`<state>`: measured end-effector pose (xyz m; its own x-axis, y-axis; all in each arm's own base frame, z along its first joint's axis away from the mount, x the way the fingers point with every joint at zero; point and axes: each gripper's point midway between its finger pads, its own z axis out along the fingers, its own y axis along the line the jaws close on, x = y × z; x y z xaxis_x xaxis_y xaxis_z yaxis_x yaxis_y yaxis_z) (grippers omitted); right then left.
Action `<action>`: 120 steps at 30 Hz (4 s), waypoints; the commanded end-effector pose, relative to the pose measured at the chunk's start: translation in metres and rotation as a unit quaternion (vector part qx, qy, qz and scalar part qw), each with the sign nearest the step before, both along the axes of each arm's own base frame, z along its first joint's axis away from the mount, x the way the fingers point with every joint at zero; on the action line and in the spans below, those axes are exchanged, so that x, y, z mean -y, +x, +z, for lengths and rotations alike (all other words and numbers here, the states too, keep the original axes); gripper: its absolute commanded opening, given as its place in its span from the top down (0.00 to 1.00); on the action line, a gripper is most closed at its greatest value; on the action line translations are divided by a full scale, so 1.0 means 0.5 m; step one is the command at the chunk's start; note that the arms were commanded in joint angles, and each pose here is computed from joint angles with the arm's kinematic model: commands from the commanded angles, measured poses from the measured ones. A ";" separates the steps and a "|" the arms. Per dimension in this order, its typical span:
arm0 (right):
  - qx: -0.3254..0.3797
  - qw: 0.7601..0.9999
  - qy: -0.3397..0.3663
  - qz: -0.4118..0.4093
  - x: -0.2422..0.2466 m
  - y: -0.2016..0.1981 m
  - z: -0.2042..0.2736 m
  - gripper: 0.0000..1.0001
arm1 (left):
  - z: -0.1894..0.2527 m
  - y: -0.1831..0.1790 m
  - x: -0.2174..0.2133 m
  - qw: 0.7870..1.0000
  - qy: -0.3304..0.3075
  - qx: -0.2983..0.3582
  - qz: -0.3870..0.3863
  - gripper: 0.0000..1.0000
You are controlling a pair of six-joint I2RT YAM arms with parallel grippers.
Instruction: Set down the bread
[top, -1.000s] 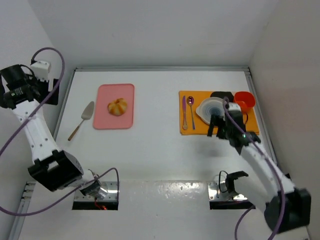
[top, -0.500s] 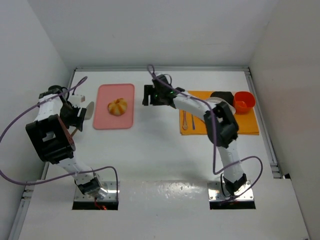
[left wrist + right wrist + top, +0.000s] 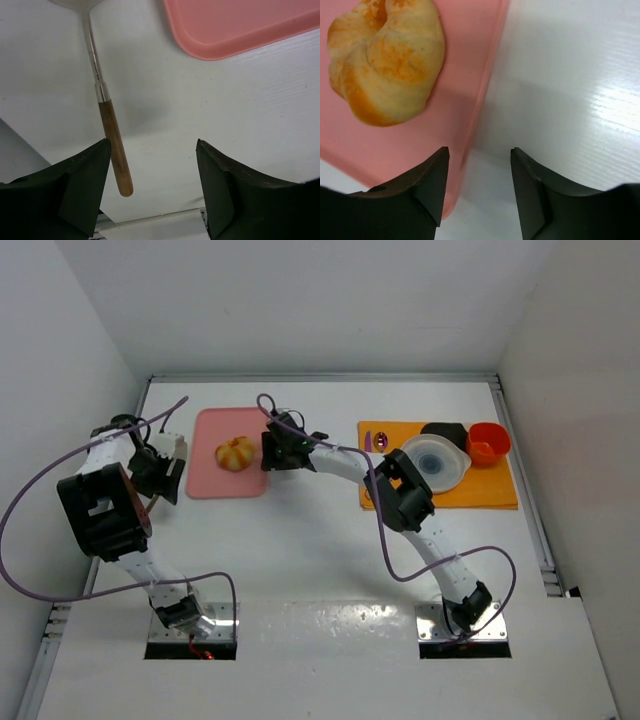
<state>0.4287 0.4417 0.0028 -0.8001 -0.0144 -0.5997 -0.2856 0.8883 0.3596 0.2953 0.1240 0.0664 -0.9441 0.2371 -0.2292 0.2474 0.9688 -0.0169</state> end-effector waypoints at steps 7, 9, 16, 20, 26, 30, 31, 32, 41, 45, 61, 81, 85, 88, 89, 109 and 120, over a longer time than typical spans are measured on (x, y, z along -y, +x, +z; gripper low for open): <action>0.058 0.997 -0.037 -0.025 -0.036 0.007 -0.008 0.60 | -0.051 -0.003 -0.003 0.999 0.015 -0.018 -0.021 0.26; 0.053 0.996 -0.048 -0.047 -0.023 0.010 -0.021 0.64 | -0.055 -0.001 -0.012 0.999 0.037 -0.021 -0.023 0.26; 0.046 0.995 -0.059 -0.067 -0.002 0.005 -0.036 0.66 | -0.056 0.015 -0.026 0.997 0.070 -0.011 -0.020 0.27; 0.043 0.996 -0.057 -0.063 -0.002 -0.002 -0.038 0.67 | -0.060 0.007 -0.055 0.993 0.110 -0.021 -0.022 0.27; 0.043 0.996 -0.052 -0.062 -0.004 -0.003 -0.039 0.71 | -0.062 0.003 -0.062 0.992 0.121 -0.025 -0.024 0.35; 0.041 0.996 -0.053 -0.062 -0.003 -0.005 -0.041 0.71 | -0.079 -0.011 -0.057 0.992 0.115 -0.039 -0.026 0.51; 0.040 0.996 -0.053 -0.063 -0.001 -0.004 -0.042 0.71 | -0.079 -0.011 -0.057 0.992 0.115 -0.039 -0.026 0.55; 0.038 0.996 -0.053 -0.062 -0.003 -0.008 -0.043 0.71 | -0.084 -0.017 -0.055 0.992 0.114 -0.044 -0.027 0.58; 0.034 0.996 -0.054 -0.070 0.000 -0.009 -0.048 0.71 | -0.079 -0.040 -0.059 0.992 0.107 -0.060 -0.019 0.63; 0.037 0.996 -0.050 -0.071 -0.001 -0.006 -0.043 0.71 | -0.080 -0.049 -0.063 0.993 0.098 -0.062 -0.011 0.60; 0.035 0.996 -0.050 -0.072 0.000 -0.009 -0.047 0.96 | -0.070 0.008 -0.093 0.994 0.103 -0.026 0.020 1.00; 0.054 0.981 -0.060 -0.175 -0.008 -0.011 -0.006 1.00 | 0.122 0.149 -0.065 0.915 0.332 0.050 -0.222 1.00; 0.041 0.976 -0.061 -0.203 0.004 -0.013 -0.011 1.00 | 0.135 0.170 -0.080 0.916 0.348 0.055 -0.190 1.00; 0.039 0.976 -0.057 -0.204 0.003 -0.014 -0.008 1.00 | 0.140 0.179 -0.087 0.917 0.354 0.055 -0.174 1.00; 0.040 0.977 -0.059 -0.200 0.001 -0.016 -0.008 1.00 | 0.139 0.179 -0.086 0.918 0.353 0.056 -0.170 1.00; 0.044 0.978 -0.059 -0.194 0.014 -0.024 0.000 1.00 | 0.099 0.107 -0.071 0.848 0.465 -0.078 -0.242 1.00; 0.035 0.978 -0.053 -0.198 0.014 -0.028 -0.004 1.00 | -0.004 0.044 0.033 0.848 0.364 -0.150 -0.354 1.00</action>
